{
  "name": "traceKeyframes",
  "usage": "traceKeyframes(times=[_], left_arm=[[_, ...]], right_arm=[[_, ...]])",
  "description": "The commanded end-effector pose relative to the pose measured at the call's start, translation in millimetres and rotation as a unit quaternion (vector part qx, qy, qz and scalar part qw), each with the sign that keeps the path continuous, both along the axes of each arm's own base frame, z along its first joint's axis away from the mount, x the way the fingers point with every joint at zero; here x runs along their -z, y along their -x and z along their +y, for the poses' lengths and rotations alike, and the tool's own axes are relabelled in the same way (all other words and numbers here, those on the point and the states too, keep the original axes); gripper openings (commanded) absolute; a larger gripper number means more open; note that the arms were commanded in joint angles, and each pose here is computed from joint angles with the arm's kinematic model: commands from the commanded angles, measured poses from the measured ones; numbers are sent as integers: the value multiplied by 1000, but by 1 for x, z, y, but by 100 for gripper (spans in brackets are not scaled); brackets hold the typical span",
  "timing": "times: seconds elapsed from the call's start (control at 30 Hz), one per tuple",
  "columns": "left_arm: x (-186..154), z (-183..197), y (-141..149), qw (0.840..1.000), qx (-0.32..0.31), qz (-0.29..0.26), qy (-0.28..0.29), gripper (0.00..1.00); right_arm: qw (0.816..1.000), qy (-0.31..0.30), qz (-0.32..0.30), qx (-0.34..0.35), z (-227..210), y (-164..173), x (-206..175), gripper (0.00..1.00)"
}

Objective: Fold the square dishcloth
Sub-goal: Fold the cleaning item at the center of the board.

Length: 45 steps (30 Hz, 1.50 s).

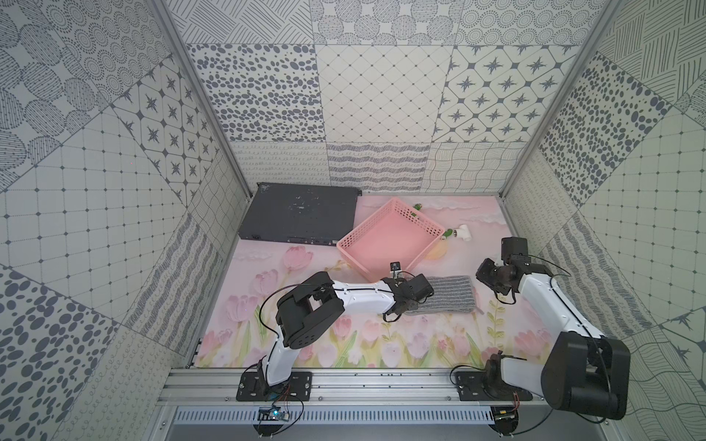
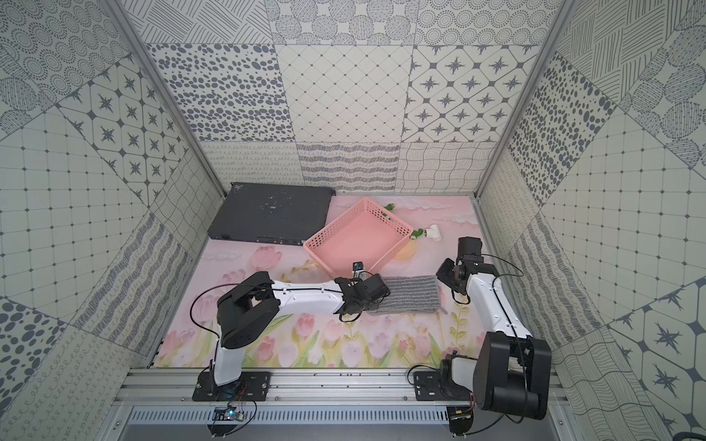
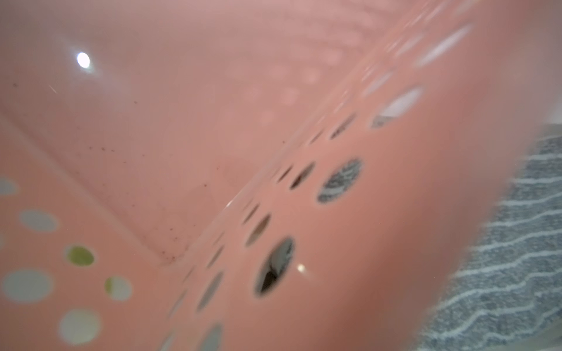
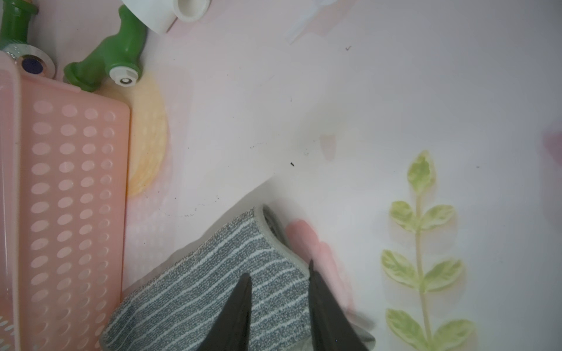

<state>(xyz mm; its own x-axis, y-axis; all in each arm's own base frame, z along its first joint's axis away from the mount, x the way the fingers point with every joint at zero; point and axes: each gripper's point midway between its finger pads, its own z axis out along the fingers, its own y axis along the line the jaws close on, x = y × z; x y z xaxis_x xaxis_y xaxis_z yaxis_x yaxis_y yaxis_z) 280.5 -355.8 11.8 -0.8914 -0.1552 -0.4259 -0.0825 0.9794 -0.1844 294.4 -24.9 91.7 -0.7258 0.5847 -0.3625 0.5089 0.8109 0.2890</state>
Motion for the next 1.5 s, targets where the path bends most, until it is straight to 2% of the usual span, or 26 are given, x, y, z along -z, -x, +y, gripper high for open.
traceKeyframes(times=[0.0, 0.27, 0.5, 0.7, 1.1, 1.3, 1.47], left_arm=[[15, 56, 29, 987, 51, 66, -134, 0], [-7, 38, 23, 993, 63, 41, -86, 0], [-18, 15, 31, 995, 78, 37, -40, 0], [-33, -9, 34, 994, 100, 24, -24, 0], [-61, -34, 38, 992, 122, 15, 7, 0], [-66, -54, 44, 988, 151, 23, 37, 0], [-75, -75, 44, 982, 178, 27, 56, 0]], right_arm=[[999, -22, 22, -20, 9, 7, 16, 38], [996, -66, 42, -36, 19, 14, 30, 41], [995, -72, 51, -40, 20, 16, 36, 42], [995, -74, 56, -48, 22, 19, 39, 42], [993, -65, 86, -42, 18, 24, 55, 35], [993, -67, 93, -37, 17, 24, 61, 26], [992, -73, 94, -34, 19, 26, 65, 23]])
